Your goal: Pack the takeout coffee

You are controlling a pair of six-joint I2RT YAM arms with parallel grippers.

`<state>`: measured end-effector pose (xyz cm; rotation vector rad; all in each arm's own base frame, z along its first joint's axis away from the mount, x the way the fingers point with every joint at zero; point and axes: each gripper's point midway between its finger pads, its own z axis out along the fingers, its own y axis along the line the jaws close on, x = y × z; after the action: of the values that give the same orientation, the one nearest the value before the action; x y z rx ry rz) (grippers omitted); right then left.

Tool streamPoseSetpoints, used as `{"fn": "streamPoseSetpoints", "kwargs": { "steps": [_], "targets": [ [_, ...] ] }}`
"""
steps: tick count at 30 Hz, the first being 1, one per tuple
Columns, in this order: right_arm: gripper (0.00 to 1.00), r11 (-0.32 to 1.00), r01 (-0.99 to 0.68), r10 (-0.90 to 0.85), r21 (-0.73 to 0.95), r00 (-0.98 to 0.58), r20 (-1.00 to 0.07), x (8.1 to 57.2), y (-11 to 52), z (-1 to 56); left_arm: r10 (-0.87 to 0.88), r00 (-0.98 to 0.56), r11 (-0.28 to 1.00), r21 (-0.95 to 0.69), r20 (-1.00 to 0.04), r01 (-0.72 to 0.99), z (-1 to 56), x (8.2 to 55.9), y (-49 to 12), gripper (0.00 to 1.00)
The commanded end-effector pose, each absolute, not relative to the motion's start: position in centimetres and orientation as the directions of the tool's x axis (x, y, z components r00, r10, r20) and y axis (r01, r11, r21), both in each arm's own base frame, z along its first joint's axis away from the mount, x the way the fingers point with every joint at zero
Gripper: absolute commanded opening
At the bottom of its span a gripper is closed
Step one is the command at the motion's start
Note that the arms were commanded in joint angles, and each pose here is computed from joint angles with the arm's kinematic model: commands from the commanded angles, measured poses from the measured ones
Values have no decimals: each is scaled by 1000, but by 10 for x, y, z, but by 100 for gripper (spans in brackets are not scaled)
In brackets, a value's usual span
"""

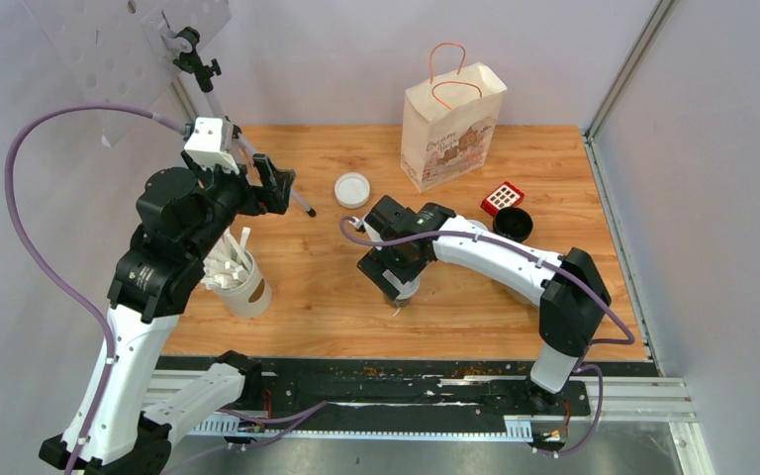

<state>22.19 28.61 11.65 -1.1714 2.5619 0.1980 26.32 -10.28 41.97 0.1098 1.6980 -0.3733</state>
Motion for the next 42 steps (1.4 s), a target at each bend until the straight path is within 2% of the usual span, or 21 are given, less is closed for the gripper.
{"fn": "streamPoseSetpoints", "kwargs": {
  "steps": [1,7,12,15,18,20,23,27,30,42],
  "targets": [
    [100,658,-753,-688,-11,-595,-416,231,293,144,-128,-137,946,-162,-982,282,427,261,-99,100],
    [100,675,-738,-650,-9,-589,-480,235,288,178,-129,-165,935,-175,-978,307,420,265,-108,100],
    [97,720,-693,-570,26,-612,-548,247,273,203,-133,-235,887,-221,-963,405,407,269,-134,100],
    [91,735,-670,-500,105,-640,-583,250,267,208,-116,-302,820,-262,-946,509,397,268,-161,100],
    [78,741,-637,-404,213,-677,-615,254,260,210,-86,-384,756,-311,-920,576,382,264,-181,93],
    [74,727,-628,-350,275,-685,-639,255,259,211,-62,-442,712,-350,-895,609,369,260,-193,88],
    [69,727,-608,-316,319,-708,-632,253,258,200,-21,-522,674,-398,-853,622,341,255,-208,82],
    [57,738,-565,-290,370,-760,-581,250,253,178,86,-581,654,-394,-809,646,301,243,-236,80],
    [50,731,-551,-274,403,-777,-566,247,254,170,97,-621,634,-433,-778,641,276,239,-252,78],
    [47,746,-521,-269,416,-806,-527,250,255,142,69,-725,572,-568,-685,591,193,237,-281,72]
  ]
}}
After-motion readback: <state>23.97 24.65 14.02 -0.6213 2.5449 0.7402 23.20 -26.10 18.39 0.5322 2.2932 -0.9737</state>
